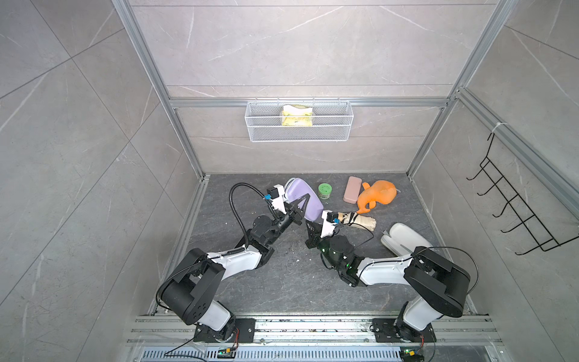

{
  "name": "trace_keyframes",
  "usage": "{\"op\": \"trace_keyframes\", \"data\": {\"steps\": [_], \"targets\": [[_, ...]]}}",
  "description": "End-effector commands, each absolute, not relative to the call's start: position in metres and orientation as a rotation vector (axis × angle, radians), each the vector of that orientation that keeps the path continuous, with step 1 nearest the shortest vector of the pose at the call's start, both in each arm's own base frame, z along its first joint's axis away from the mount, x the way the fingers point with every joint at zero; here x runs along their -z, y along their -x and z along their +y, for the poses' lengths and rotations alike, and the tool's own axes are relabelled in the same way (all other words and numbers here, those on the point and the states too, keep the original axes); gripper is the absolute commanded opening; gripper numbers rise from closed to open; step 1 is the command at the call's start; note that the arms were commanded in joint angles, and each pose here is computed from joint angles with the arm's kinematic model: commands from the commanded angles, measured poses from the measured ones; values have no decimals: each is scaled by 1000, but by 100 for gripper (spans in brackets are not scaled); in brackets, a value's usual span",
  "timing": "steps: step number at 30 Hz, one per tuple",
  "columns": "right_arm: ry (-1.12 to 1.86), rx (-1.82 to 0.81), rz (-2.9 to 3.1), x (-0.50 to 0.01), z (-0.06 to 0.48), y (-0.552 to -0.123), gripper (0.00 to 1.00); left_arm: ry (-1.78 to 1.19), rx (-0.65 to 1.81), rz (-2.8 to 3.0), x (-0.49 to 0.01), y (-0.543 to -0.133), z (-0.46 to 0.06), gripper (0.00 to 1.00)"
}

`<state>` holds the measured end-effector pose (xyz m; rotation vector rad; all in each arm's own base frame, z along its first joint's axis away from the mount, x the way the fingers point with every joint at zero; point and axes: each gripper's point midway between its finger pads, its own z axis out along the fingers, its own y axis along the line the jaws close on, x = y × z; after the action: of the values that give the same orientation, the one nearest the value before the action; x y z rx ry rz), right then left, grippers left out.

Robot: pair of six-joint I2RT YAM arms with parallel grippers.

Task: Put umbrellas into zippered umbrella sleeves
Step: Zip the zipper on the umbrella sleeve.

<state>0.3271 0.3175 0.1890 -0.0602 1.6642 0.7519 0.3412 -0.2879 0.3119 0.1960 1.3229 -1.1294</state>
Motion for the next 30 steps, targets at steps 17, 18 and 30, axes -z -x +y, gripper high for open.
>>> {"op": "trace_keyframes", "data": {"steps": [17, 18, 30], "targets": [[161, -598, 1710, -166, 282, -308, 22, -93, 1254, 1132, -377, -325, -267, 4], [182, -589, 1709, -165, 281, -306, 24, -88, 1255, 1142, -375, -325, -266, 4], [379, -501, 1616, -194, 288, -299, 45, -132, 1282, 1232, -374, -316, -272, 3]]}}
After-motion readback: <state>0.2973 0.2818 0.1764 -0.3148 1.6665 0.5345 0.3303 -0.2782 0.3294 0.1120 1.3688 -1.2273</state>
